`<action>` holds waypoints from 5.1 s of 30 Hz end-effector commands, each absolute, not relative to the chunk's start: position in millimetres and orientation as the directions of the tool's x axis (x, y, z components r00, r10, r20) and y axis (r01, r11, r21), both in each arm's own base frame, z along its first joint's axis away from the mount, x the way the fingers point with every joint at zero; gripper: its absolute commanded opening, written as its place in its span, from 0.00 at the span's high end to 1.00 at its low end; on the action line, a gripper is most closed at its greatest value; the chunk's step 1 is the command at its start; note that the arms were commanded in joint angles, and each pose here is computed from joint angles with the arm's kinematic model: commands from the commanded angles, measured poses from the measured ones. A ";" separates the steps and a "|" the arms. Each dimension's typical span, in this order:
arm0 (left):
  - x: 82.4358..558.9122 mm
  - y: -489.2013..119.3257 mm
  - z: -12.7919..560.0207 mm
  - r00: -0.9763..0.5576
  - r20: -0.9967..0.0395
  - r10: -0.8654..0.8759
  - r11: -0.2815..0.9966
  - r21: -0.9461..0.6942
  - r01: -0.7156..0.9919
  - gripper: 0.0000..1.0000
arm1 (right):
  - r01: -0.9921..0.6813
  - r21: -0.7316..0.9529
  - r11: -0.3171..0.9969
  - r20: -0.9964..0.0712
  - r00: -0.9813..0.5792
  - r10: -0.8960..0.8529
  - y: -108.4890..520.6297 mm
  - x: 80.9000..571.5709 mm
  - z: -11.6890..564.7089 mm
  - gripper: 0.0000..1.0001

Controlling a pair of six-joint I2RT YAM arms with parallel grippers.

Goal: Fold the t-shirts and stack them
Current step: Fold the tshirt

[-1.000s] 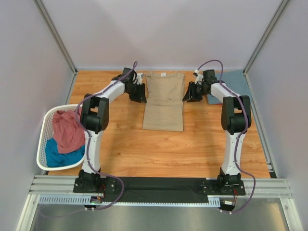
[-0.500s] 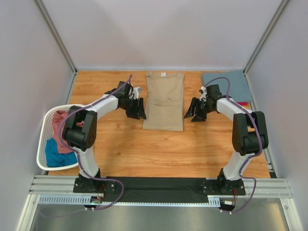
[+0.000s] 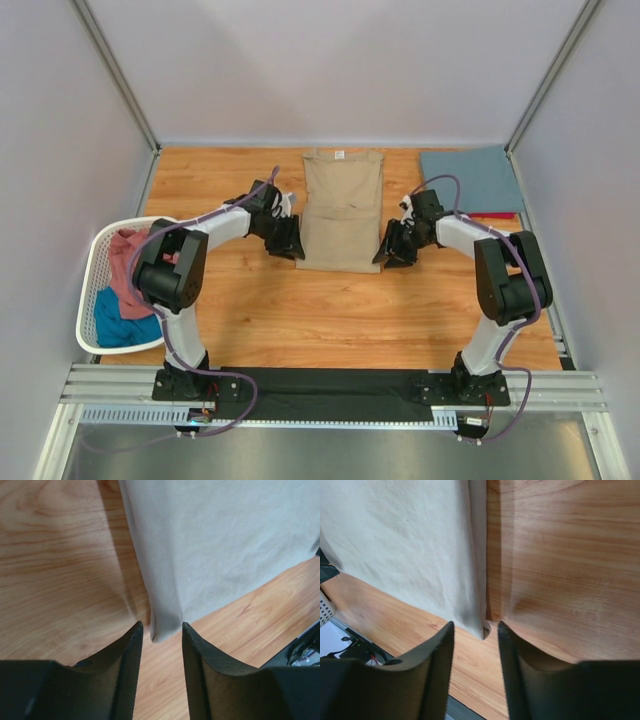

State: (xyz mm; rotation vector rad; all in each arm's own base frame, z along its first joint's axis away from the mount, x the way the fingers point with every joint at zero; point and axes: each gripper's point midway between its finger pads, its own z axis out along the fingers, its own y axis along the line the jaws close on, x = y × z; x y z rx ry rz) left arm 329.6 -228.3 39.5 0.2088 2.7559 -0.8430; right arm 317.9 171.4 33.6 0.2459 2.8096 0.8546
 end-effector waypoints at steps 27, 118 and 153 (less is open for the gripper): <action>262.7 -205.2 17.7 -0.985 -0.157 -0.067 0.902 -0.432 0.007 0.50 | 0.096 0.556 0.826 -0.158 -0.963 0.218 160.3 270.9 32.4 0.55; 171.0 -213.5 18.5 -0.990 -0.077 -0.121 0.838 -0.542 -0.060 1.00 | 0.157 0.475 0.866 -0.200 -0.939 0.280 184.0 175.1 11.3 0.59; 168.1 -210.6 37.3 -0.981 -0.112 -0.158 0.824 -0.563 -0.068 1.00 | 0.109 0.526 0.844 -0.253 -0.927 0.277 195.3 171.7 33.1 0.55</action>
